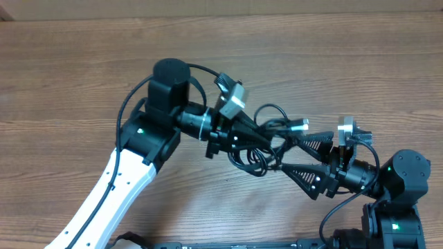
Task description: Untangle cables
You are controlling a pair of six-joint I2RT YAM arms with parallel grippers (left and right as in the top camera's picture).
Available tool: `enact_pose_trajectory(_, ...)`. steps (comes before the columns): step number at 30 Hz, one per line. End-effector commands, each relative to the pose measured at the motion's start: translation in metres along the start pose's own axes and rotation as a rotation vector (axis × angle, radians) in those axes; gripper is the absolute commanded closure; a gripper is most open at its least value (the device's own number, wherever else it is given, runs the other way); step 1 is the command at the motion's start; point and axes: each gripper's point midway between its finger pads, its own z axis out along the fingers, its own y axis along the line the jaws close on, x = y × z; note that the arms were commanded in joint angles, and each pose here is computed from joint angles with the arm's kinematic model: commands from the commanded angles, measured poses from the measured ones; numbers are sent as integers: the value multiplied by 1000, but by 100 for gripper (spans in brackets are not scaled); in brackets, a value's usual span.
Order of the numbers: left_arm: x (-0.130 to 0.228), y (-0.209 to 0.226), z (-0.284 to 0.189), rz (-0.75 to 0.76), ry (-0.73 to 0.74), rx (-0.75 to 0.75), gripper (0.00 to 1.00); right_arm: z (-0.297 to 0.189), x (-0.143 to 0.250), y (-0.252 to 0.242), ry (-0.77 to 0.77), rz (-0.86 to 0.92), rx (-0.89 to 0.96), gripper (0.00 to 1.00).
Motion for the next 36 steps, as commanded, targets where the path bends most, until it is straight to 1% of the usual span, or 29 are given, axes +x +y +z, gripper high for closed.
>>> enact_pose_trajectory(1, -7, -21, 6, 83, 7, 55, 96, -1, 0, 6, 5, -26, -25, 4)
enact_pose_trajectory(3, -5, -13, 10, 63, 10, 9, 96, -1, 0, 8, 8, -35, -37, 7)
enact_pose_trajectory(6, 0, 1, 11, 10, 17, -71, 96, -1, 0, 12, 12, -48, -56, 17)
enact_pose_trajectory(11, 3, 2, 12, -5, 23, -78, 96, -1, 0, 12, 14, -48, -58, 32)
enact_pose_trajectory(12, 3, 1, 13, -5, 24, -75, 96, -1, 0, 12, 14, -48, -58, 37)
enact_pose_trajectory(13, 4, 1, 14, -6, 27, -71, 96, -1, 0, 12, 14, -49, -58, 44)
enact_pose_trajectory(14, 5, 0, 18, -6, 32, -70, 96, -1, 0, 13, 16, -49, -63, 56)
enact_pose_trajectory(15, 6, -1, 21, -6, 35, -65, 96, -1, 1, 15, 20, -55, -74, 60)
enact_pose_trajectory(17, 7, -3, 24, -5, 41, -55, 96, -2, 1, 21, 28, -74, -101, 64)
enact_pose_trajectory(21, 9, 1, 29, -8, 47, -80, 96, -2, 2, 27, 39, -93, -135, 65)
enact_pose_trajectory(23, 8, 4, 29, -6, 46, -98, 96, -2, 2, 27, 40, -93, -136, 77)
enact_pose_trajectory(24, 8, 6, 28, -6, 45, -109, 96, -2, 2, 27, 40, -93, -136, 87)
enact_pose_trajectory(25, 8, 8, 28, -14, 44, -124, 93, -2, 2, 27, 40, -93, -136, 96)
enact_pose_trajectory(26, 8, 8, 28, -19, 43, -125, 88, -2, 2, 27, 41, -92, -136, 96)
enact_pose_trajectory(27, 8, 9, 27, -21, 42, -126, 78, -2, 2, 27, 41, -92, -136, 96)
enact_pose_trajectory(28, 8, 10, 26, -39, 39, -130, 64, -2, 2, 27, 40, -92, -136, 96)
enact_pose_trajectory(29, 7, 11, 24, -59, 34, -138, 30, -2, 2, 27, 41, -91, -135, 96)
enact_pose_trajectory(30, 6, 11, 22, -66, 32, -133, 26, -2, 2, 27, 41, -91, -135, 96)
enact_pose_trajectory(33, 4, 4, 16, -63, 25, -82, 21, -2, 2, 27, 41, -91, -135, 96)
enact_pose_trajectory(36, 1, -5, 6, -66, 15, -20, 20, -2, 2, 27, 41, -91, -135, 96)
